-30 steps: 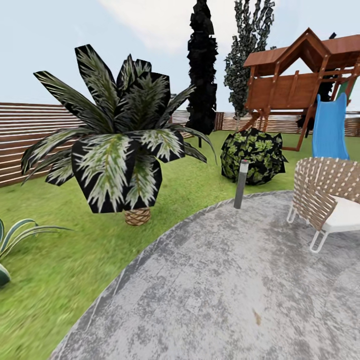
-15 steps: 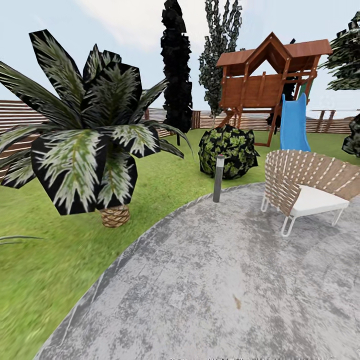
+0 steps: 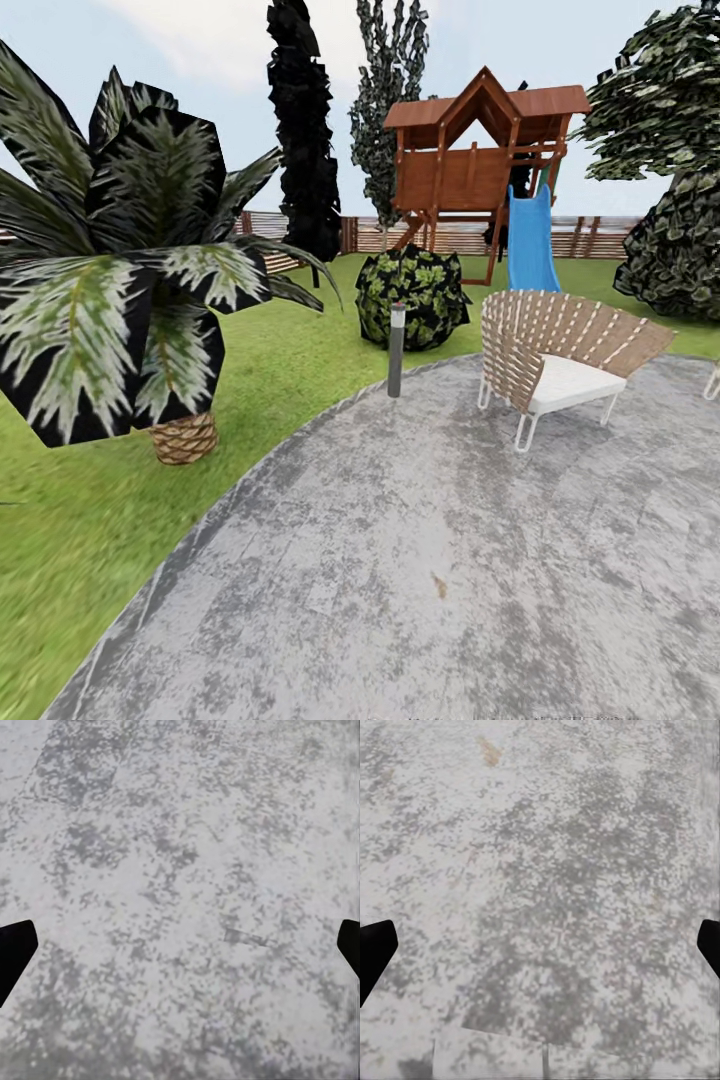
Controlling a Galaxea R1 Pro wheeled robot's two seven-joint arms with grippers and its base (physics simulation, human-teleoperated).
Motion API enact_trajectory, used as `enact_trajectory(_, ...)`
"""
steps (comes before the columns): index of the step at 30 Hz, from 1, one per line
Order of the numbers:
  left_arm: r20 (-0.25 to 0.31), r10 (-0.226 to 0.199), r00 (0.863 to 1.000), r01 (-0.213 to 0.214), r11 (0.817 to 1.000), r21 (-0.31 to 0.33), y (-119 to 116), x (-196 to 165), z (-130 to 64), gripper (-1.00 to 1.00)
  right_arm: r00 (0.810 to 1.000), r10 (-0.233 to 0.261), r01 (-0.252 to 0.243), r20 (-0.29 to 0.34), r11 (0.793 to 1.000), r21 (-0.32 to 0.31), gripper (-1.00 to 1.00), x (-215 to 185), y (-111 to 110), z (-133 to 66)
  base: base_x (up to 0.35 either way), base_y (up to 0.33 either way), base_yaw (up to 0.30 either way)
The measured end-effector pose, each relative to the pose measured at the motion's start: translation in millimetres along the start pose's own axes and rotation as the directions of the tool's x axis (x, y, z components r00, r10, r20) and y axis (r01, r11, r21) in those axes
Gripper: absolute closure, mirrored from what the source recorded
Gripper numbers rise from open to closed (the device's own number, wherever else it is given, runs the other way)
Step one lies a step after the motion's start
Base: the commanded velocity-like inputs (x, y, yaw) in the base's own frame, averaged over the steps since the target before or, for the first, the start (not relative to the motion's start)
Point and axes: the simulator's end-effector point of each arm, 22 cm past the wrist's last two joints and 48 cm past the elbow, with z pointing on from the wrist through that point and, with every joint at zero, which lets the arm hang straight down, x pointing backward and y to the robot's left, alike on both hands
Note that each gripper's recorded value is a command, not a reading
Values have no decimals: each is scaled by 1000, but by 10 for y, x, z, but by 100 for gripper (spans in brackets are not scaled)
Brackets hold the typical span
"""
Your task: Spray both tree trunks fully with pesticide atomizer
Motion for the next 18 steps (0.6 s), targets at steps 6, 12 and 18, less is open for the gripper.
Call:
enact_trajectory(6,-7,4,1000,-4,1000,3,-7,32,-1,-100,1000,0,0,-6,1000,0,-100,23,1,-1,-8,0,-258)
enact_trajectory(12,-12,12,1000,-12,1000,8,-27,55,0,-100,1000,-1,1,-12,1000,0,-100,47,0,-3,-199,0,-253)
enact_trajectory(18,-17,13,1000,-13,1000,9,-28,78,2,-100,1000,-1,1,-17,1000,0,-100,71,1,-4,-318,0,-253)
